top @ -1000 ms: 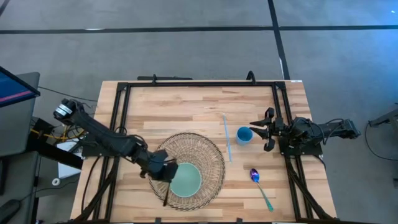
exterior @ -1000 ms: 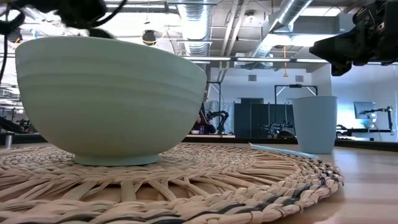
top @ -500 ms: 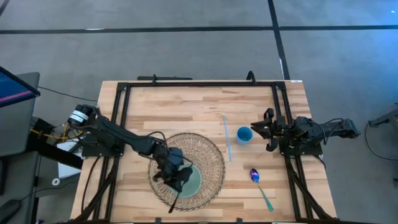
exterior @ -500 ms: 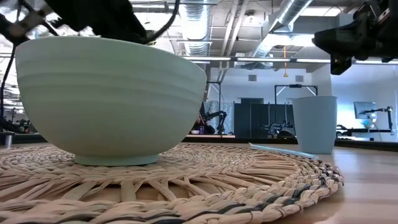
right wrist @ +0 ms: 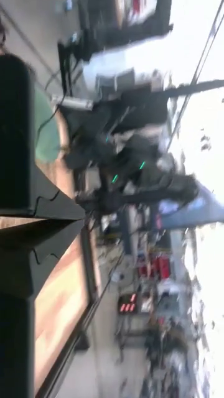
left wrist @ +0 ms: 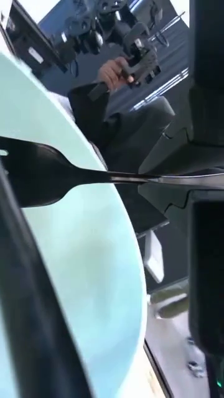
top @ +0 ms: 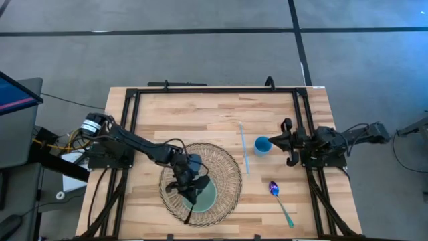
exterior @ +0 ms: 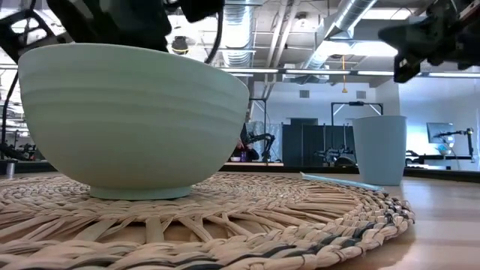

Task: Pick & Place Utensil
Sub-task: Put the black fork into the green bowl on the brown mat

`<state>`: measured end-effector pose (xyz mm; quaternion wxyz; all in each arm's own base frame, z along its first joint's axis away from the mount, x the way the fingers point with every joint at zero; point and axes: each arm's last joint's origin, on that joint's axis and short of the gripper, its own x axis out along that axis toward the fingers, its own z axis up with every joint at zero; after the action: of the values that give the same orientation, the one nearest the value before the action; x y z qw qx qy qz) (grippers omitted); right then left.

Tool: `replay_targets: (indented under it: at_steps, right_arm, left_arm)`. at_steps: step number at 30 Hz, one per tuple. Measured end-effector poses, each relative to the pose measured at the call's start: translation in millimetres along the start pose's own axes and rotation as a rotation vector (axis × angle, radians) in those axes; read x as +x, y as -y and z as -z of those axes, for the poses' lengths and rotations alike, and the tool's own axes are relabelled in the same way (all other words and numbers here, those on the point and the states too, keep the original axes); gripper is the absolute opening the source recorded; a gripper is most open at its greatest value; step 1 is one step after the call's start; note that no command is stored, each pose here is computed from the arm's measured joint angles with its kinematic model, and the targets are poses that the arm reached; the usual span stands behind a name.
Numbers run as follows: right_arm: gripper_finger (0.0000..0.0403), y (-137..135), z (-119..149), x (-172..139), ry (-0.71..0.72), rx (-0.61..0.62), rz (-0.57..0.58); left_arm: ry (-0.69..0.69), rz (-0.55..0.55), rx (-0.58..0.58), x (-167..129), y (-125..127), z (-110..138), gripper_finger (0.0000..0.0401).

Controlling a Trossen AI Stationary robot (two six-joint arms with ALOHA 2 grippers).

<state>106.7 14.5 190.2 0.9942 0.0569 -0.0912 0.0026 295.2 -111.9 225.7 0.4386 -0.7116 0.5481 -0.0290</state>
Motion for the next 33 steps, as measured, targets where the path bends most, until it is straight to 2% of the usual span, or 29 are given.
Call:
replay_targets:
  at_steps: [5, 11, 14, 21, 26, 33]
  right_arm:
    - [0.0001, -5.9, 4.8, 12.3, -0.025, 0.001, -0.051]
    - [0.0, -13.5, 9.9, 30.5, -0.026, -0.004, -0.08]
    - [0.0, -20.1, 9.0, 45.5, -0.07, -0.034, -0.095]
    - [0.0, -44.5, 9.8, 104.4, -0.206, -0.086, -0.15]
    - [0.0, -62.0, 27.8, 149.7, -0.367, -0.128, -0.238]
    - [0.0, -79.1, 51.7, 198.2, -0.444, -0.113, -0.367]
  left_arm:
    - [-0.047, -0.023, -0.029, 0.5, -0.9, -9.6, 0.0026]
    - [-0.026, 0.0, -0.062, -5.4, 2.0, -17.7, 0.0026]
    - [-0.023, 0.01, -0.063, -7.6, 3.3, -19.9, 0.0026]
    - [-0.014, 0.018, -0.062, -10.1, 4.1, -22.7, 0.0026]
    - [-0.033, 0.005, -0.055, -6.7, 2.8, -18.8, 0.0027]
    - [-0.085, -0.025, -0.041, -0.6, 0.1, -10.4, 0.0027]
